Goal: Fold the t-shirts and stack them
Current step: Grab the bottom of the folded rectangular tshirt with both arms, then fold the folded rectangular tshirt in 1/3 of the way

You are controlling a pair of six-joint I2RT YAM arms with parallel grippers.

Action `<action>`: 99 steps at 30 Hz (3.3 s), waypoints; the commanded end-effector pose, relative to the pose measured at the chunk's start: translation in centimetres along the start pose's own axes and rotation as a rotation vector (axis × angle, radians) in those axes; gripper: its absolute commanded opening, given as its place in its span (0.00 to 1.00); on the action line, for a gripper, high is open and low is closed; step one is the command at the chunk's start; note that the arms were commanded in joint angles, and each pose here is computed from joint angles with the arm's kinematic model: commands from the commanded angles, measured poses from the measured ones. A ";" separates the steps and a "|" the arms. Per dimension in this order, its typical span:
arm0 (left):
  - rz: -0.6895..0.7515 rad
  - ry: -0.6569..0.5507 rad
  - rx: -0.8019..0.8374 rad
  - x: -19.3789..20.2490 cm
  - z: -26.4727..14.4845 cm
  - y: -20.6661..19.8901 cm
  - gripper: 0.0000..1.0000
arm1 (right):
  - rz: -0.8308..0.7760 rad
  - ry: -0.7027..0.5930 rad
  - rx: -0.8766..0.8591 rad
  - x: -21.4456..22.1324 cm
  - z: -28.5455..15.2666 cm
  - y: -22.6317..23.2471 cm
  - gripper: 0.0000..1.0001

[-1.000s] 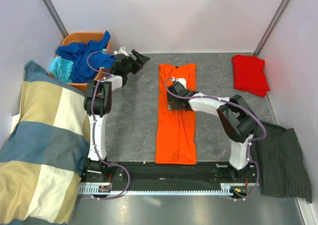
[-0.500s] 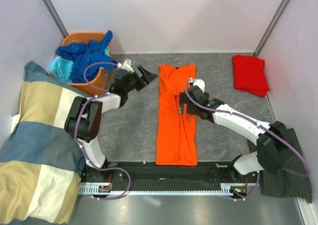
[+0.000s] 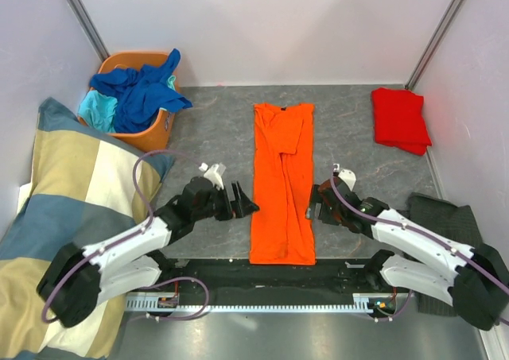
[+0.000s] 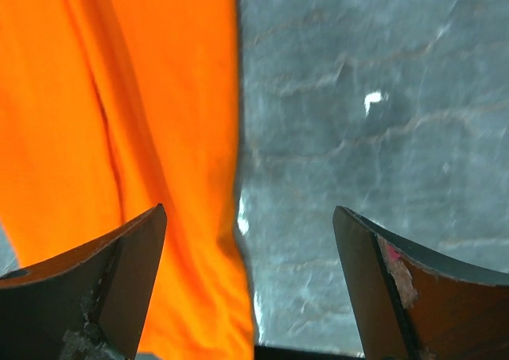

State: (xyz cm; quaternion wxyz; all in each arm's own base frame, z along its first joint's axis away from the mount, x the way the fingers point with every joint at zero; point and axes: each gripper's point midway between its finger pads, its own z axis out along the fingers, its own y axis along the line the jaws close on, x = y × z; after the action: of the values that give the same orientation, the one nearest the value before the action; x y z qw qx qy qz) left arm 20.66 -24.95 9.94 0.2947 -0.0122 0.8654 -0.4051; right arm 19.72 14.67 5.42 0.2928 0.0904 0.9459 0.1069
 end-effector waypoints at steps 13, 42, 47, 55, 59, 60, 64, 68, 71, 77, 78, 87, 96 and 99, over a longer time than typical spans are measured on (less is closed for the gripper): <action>-0.082 0.258 -0.164 12.7 -4.7 4.9 0.91 | 0.133 0.128 -0.074 9.2 -4.2 2.3 0.93; -0.069 0.267 -0.127 15.1 -2.2 4.4 0.57 | 0.276 0.061 -0.062 12.4 -3.9 -0.5 0.72; -0.068 0.277 -0.125 15.3 -2.1 4.5 0.38 | 0.275 0.071 -0.075 12.7 -3.7 -0.3 0.60; -0.072 0.281 -0.117 15.4 -2.1 4.5 0.27 | 0.262 0.080 -0.092 13.0 -3.5 0.4 0.59; -0.071 0.283 -0.116 15.4 -2.1 4.4 0.23 | 0.257 0.085 -0.098 13.2 -3.4 0.5 0.55; -0.072 0.285 -0.119 15.5 -2.2 4.5 0.22 | 0.258 0.088 -0.101 13.3 -3.4 0.6 0.51; -0.074 0.285 -0.118 15.5 -2.2 4.5 0.18 | 0.261 0.088 -0.112 13.4 -3.2 0.8 0.34; -0.074 0.282 -0.116 15.4 -2.1 4.3 0.05 | 0.259 0.080 -0.123 13.1 -3.3 1.1 0.01; -0.073 0.278 -0.089 14.9 -2.1 3.2 0.02 | 0.249 0.060 -0.146 12.5 -3.7 1.7 0.00; -0.049 0.197 -0.016 11.8 -2.2 -0.6 0.02 | 0.196 0.006 -0.146 11.1 -4.1 2.7 0.00; -0.042 0.189 -0.021 11.4 -2.3 -0.8 0.02 | 0.192 -0.006 -0.156 10.6 -4.6 3.3 0.00; 0.040 0.027 0.002 5.6 -1.2 -4.0 0.02 | 0.103 -0.248 -0.127 2.8 -5.9 7.6 0.00; 0.035 -0.149 0.004 -3.0 1.5 -4.5 0.02 | 0.086 -0.384 -0.002 -5.1 -3.9 6.7 0.00; 0.039 -0.157 0.016 -5.2 2.9 -4.3 0.02 | 0.099 -0.413 0.033 -7.2 -3.0 6.0 0.00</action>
State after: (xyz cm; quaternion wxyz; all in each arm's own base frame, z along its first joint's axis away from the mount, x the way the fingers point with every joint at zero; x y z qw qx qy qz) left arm 21.24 -27.39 10.98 0.3173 -0.0479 0.8671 -0.3811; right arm 21.34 18.66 10.88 0.4319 0.1752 0.8792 0.0990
